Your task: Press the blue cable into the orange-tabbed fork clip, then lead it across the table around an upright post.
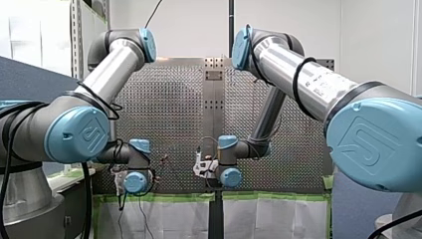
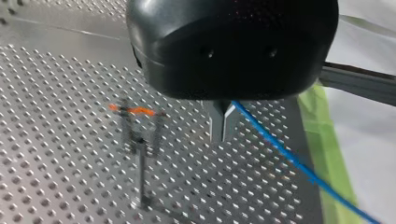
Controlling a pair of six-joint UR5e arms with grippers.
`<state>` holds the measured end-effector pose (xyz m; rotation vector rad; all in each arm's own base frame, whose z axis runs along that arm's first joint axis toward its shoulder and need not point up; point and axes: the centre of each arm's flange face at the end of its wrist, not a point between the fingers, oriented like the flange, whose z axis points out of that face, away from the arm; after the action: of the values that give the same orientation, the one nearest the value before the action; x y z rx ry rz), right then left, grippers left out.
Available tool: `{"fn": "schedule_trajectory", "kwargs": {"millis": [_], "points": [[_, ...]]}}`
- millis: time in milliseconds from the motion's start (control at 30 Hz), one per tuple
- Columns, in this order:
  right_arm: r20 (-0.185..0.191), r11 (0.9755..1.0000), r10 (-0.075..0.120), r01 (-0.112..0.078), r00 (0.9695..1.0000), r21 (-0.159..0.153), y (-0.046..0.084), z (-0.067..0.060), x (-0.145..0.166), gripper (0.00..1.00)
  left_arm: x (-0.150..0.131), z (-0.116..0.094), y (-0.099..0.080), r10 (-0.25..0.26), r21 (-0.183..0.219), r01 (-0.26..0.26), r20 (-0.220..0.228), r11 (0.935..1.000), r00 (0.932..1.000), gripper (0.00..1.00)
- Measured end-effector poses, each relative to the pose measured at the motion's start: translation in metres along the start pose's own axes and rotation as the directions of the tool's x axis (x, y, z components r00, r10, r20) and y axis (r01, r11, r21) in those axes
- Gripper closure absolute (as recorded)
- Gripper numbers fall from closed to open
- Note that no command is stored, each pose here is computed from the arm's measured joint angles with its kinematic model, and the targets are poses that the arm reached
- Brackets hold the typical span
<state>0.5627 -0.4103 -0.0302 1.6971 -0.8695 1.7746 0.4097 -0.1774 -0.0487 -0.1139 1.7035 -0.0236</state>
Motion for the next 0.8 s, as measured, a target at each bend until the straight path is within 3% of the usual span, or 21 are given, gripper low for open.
{"fn": "schedule_trajectory", "kwargs": {"millis": [533,800], "points": [[-0.004,0.9999,-0.002,0.002,1.0,-0.015,0.01,0.004,0.002,1.0,-0.025,0.023,-0.007,-0.028,0.016,0.027,0.061,0.9995,0.9978,1.0],[0.0,0.9998,-0.005,0.005,1.0,-0.021,0.015,0.005,0.002,1.0,-0.03,0.04,-0.011,-0.033,0.014,0.033,0.049,0.9994,0.9982,1.0]]}}
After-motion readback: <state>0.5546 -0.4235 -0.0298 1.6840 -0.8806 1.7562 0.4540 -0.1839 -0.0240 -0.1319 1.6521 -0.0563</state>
